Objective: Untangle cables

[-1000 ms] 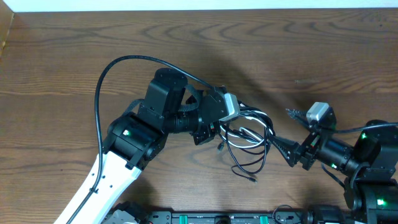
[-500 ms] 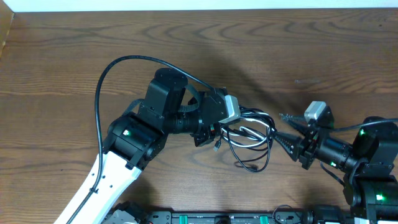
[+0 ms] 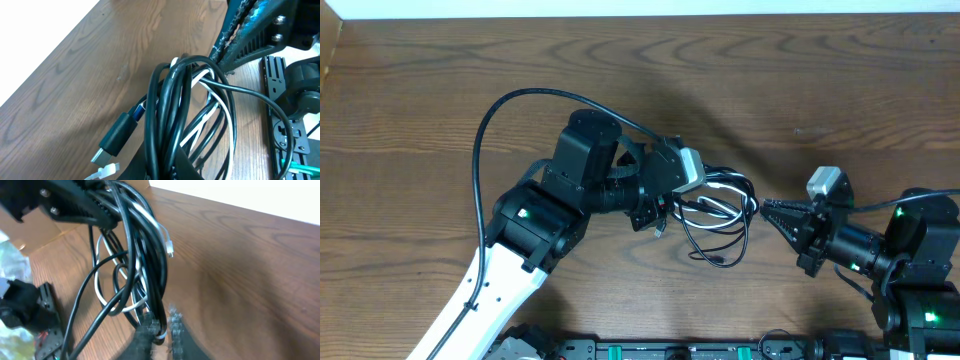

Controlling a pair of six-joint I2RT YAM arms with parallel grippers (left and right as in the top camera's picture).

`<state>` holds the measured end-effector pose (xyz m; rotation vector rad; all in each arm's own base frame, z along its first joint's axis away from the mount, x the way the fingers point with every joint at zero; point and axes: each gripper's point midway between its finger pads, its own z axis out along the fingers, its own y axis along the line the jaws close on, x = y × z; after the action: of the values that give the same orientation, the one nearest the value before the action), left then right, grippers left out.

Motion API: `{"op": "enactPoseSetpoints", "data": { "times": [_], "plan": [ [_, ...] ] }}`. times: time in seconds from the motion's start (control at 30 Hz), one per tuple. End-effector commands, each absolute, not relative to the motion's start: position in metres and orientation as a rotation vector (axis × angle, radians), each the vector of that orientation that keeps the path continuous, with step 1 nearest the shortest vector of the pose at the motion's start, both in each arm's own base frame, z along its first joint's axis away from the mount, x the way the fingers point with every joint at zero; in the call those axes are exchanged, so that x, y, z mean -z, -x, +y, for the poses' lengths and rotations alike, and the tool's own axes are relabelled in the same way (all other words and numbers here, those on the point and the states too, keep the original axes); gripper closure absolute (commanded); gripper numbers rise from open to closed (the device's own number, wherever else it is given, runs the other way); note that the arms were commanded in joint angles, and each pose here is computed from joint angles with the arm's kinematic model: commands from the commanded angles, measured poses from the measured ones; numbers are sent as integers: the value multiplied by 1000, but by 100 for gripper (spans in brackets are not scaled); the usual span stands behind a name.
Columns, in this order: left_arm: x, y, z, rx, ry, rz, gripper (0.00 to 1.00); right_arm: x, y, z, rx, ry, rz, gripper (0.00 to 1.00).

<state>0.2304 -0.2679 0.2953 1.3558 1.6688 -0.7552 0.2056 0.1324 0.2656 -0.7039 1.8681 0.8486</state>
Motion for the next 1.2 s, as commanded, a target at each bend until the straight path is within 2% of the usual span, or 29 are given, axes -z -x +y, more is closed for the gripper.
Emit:
{"op": "enactPoseSetpoints", "data": {
  "times": [0.0,0.1,0.23,0.53,0.73,0.97,1.1,1.17],
  "plan": [
    [-310,-232,-269,758,-1322,1652,93,-276,-200,138,-886,748,1815,64],
    [-312,-227,-271,797,-1331,1638,93,-277,-200,138,-887,751,1810,51],
    [-318,-218,-276,865,-1354,1596,92,-277,-200,138,-886,751,1811,50],
    [-326,-207,-281,950,-1384,1532,93,-277,-200,138,-868,773,1797,62],
    [-330,-198,-283,1007,-1404,1500,93,-280,-202,138,-856,782,1777,66],
    [-330,-198,-283,1010,-1405,1498,93,-282,-203,138,-849,786,1766,83],
    [-330,-197,-283,1012,-1406,1497,92,-282,-203,138,-849,786,1766,99],
    [-330,-197,-283,1012,-1406,1497,92,-282,-203,138,-849,786,1766,99]
  ]
}}
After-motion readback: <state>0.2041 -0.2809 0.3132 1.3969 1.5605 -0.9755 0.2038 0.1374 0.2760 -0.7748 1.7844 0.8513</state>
